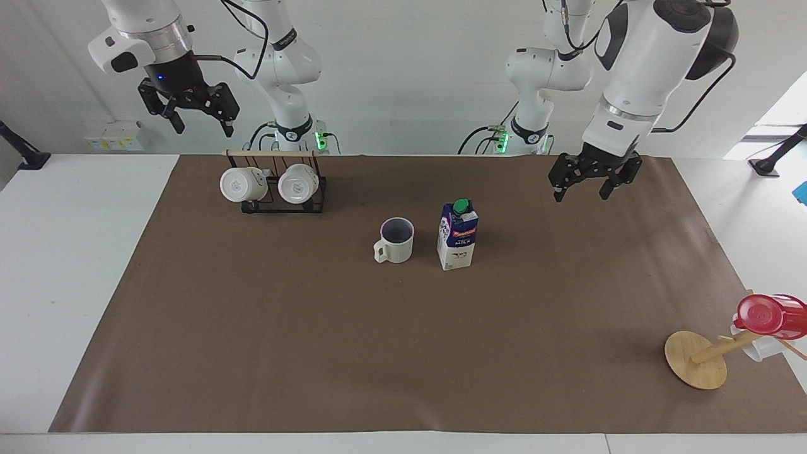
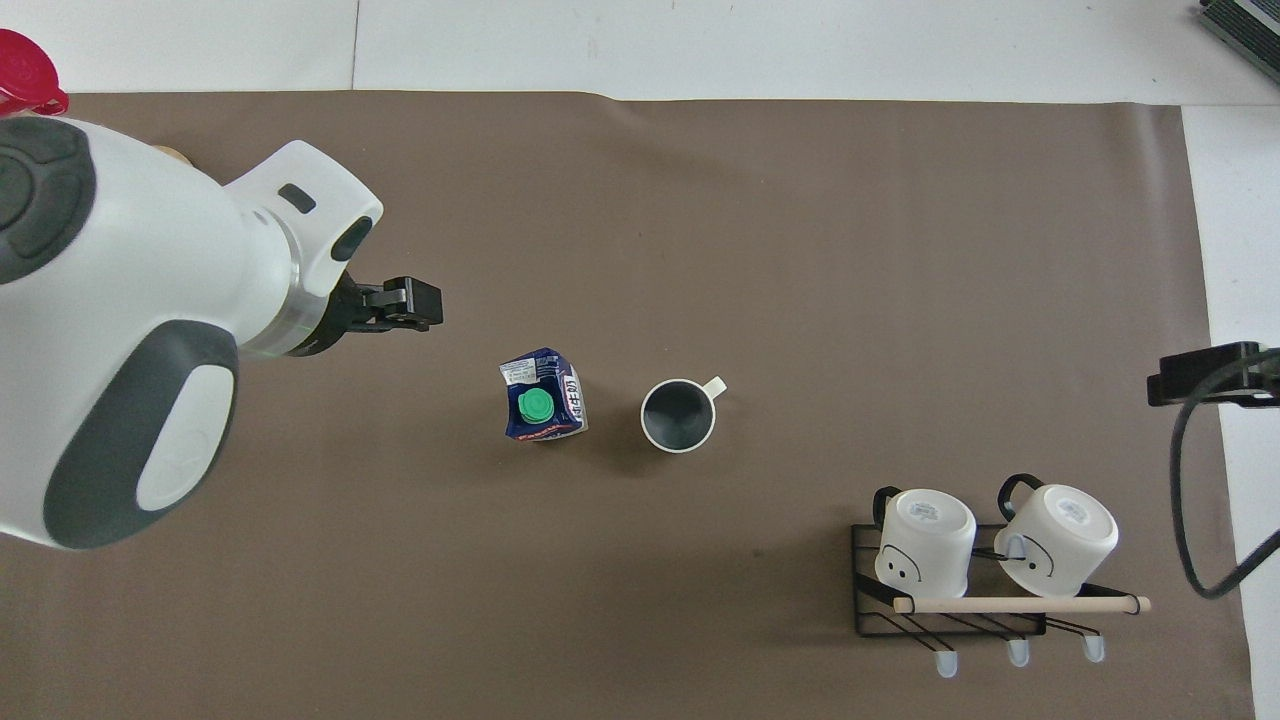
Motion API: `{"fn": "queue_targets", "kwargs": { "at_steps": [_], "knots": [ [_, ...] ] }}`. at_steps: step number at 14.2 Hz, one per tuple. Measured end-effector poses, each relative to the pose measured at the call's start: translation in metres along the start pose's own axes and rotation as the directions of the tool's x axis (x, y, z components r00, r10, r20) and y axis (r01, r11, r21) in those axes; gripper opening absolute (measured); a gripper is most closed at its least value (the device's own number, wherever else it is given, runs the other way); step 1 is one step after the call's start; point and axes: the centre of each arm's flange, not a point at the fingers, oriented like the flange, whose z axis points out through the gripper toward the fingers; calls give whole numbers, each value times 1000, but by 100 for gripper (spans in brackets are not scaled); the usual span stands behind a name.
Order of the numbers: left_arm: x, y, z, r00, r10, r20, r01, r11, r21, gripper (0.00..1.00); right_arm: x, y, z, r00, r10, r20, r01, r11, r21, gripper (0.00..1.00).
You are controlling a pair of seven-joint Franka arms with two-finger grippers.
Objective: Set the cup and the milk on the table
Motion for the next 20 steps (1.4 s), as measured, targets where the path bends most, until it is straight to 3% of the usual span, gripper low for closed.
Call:
{"fn": "queue_targets", "kwargs": {
  "at_steps": [8,20],
  "knots": [
    [-3,-51,-4,997,-12,76,11,1000,17,100,0,0,0,1000,0,0,0,1000,0,100],
    [-16,-57,-13,992,28,120,-30,999,17,100,-1,13,1,1000,-20,16,20,1000,2,100]
  ]
}}
